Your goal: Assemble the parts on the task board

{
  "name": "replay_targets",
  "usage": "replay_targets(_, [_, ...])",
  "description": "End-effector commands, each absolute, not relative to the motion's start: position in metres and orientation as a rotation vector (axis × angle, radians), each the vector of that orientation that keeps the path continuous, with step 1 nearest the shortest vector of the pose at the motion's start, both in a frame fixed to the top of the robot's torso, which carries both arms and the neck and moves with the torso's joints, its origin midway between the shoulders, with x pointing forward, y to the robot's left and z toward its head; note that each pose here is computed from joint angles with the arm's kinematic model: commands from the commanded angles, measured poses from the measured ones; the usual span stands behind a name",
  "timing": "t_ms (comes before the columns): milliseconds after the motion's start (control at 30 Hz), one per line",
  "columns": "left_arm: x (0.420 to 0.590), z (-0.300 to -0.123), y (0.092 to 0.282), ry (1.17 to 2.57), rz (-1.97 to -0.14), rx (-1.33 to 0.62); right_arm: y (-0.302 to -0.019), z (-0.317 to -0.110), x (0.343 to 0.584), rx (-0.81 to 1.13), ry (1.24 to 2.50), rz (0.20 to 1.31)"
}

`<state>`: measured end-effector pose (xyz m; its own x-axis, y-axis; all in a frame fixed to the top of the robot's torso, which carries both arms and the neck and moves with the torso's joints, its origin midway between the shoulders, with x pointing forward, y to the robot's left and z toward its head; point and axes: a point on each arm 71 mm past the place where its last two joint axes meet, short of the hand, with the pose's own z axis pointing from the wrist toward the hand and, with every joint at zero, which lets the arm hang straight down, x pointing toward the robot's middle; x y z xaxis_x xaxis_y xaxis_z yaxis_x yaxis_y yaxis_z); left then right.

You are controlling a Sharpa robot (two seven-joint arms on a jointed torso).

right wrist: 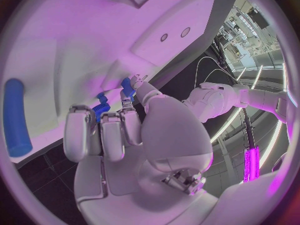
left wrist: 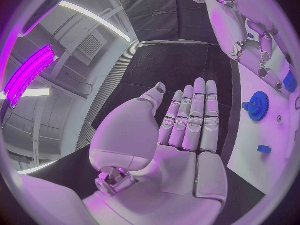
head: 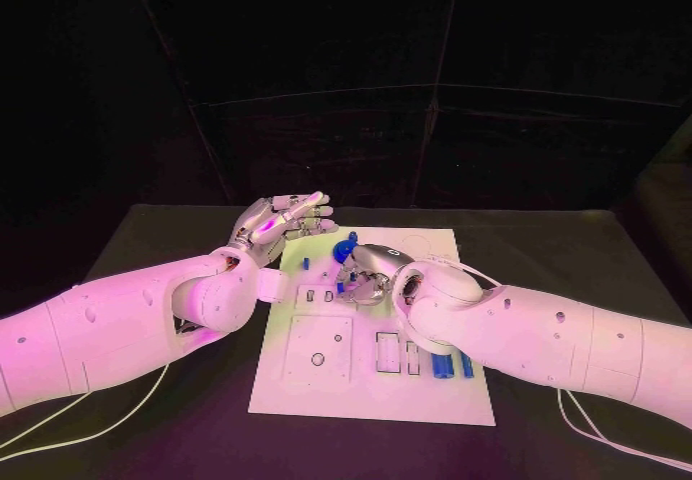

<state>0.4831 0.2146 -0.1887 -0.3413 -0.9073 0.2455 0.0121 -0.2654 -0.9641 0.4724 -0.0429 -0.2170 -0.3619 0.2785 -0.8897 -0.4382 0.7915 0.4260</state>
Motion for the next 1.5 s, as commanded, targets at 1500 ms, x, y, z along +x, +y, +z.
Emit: replay_targets(1500, [0.4839, -0.1875, 0.2131, 1.277, -1.710, -1.164, -0.0408, -0.2237, 0.4682, -0.159, 1.824, 0.705])
